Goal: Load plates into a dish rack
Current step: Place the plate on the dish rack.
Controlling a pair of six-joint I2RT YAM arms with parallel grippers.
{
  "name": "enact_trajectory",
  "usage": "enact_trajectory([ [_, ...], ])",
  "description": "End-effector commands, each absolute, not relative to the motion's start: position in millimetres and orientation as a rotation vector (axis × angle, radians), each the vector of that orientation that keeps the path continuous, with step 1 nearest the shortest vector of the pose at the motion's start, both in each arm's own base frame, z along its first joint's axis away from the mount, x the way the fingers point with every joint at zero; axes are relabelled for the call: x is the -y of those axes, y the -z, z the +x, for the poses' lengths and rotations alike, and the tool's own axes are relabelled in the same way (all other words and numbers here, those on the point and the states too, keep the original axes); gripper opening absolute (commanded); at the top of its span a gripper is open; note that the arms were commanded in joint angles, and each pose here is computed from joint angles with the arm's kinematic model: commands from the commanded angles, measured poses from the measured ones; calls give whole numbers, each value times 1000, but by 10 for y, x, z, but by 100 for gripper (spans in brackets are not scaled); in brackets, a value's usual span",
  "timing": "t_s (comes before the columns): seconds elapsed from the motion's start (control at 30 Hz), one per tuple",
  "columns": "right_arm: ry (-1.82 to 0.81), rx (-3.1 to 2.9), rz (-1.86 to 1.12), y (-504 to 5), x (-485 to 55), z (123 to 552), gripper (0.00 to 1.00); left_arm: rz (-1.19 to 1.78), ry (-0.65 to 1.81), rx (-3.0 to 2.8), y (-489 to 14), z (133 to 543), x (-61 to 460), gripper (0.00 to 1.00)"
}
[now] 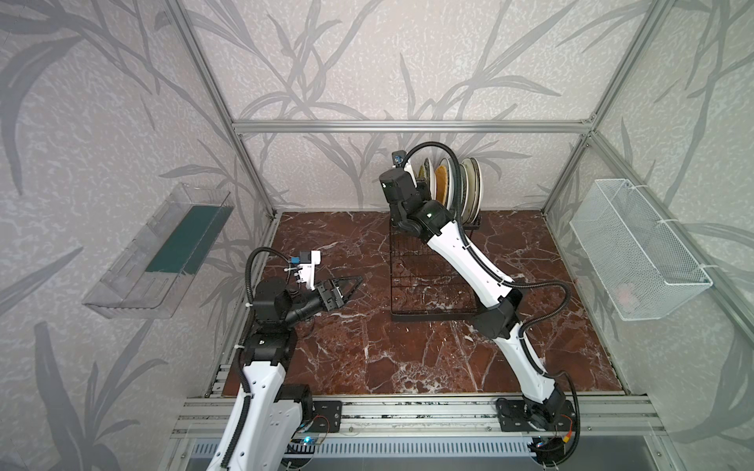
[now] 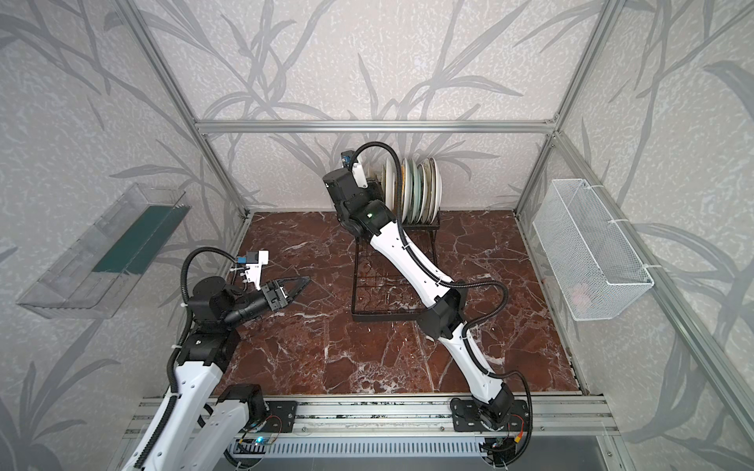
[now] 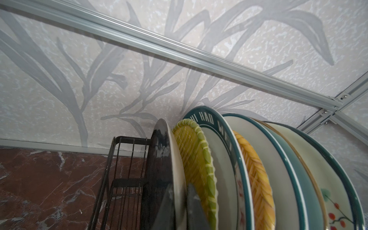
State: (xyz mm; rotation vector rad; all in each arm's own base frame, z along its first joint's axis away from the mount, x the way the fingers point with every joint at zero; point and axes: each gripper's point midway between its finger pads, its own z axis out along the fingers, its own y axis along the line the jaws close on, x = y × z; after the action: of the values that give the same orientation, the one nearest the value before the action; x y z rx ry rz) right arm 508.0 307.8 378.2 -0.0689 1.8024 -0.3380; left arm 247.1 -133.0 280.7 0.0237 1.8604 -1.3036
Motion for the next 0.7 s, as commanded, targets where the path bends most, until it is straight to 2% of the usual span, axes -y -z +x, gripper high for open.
enact_trajectory([
  [0.0, 274, -1788, -10, -3938, -2994, 5073, 0, 66, 1320, -1832, -2863, 2431, 1363, 99],
  [0.33, 237, -1792, -21, -4008, -2973, 5062, 33, 66, 1319, -1831, -2862, 2428, 1361, 99],
  [0.67, 177, -1770, -42, -4184, -3014, 4999, 42, 61, 1315, -1834, -2856, 2436, 1358, 99],
])
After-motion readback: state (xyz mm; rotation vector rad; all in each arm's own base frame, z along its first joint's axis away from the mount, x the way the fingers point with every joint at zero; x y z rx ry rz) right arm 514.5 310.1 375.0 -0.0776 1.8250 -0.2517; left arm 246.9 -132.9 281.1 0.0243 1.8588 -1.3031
